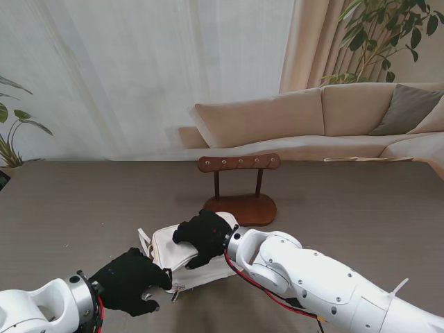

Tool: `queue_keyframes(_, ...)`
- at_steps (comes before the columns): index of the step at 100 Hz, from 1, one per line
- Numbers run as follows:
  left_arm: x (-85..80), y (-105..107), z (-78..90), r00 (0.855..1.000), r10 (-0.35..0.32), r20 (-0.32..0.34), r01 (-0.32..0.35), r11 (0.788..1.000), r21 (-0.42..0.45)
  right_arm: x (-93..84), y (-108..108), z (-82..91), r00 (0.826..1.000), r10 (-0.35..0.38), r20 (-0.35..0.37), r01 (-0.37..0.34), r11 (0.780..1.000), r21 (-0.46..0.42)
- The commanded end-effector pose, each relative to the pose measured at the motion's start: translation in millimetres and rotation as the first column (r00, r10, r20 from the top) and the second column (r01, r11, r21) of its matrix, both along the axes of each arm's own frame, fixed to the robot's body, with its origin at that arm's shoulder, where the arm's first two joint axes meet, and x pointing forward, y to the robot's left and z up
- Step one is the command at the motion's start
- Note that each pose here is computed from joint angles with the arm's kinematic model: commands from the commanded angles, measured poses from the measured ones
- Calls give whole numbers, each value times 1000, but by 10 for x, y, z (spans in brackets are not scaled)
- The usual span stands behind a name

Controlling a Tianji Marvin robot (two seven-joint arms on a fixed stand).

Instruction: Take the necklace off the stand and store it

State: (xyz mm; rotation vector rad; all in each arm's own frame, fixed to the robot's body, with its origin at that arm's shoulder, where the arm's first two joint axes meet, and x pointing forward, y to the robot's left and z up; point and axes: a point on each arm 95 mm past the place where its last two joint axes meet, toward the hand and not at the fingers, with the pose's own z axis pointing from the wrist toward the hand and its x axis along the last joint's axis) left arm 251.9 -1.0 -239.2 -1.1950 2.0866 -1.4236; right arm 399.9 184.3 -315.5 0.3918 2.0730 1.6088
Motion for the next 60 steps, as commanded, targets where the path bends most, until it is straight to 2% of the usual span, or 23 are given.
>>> queue_keyframes(1, -29, 27, -26, 1000, 14, -13, -14, 1000, 4, -38, -147, -280, 998, -29, -53, 25, 997, -76)
queue_keyframes(60, 36, 236, -15, 993, 118, 4, -118, 992, -55, 2, -116, -267, 997, -24, -70, 20, 998, -56)
